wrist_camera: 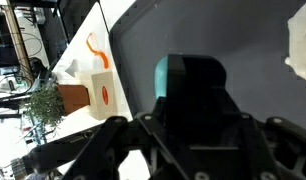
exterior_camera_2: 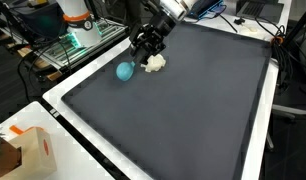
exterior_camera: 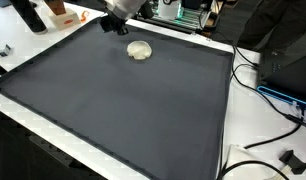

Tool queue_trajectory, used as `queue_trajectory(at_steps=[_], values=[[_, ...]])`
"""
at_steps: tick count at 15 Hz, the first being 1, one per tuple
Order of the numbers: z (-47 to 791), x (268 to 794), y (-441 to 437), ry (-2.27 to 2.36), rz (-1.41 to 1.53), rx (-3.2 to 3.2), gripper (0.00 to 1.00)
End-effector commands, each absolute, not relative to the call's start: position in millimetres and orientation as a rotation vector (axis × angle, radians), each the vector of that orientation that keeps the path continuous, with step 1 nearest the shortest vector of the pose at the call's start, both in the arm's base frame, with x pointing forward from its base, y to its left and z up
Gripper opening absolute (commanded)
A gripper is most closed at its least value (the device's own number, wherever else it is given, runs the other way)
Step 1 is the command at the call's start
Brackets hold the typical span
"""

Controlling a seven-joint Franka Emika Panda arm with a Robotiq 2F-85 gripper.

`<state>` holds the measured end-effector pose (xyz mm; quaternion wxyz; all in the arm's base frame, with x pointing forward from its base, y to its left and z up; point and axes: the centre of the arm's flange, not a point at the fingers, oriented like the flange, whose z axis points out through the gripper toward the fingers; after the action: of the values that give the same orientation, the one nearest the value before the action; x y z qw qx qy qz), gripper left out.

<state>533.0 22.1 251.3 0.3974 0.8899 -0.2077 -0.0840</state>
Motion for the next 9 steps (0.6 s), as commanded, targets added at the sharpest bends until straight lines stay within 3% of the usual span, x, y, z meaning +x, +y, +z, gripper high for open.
queue_trajectory(at_steps=[1,9], values=[[244,539,26,-0.457,-0.231,2.236,0.25],[233,536,46,-0.305,-0.255,2.242,0.25]])
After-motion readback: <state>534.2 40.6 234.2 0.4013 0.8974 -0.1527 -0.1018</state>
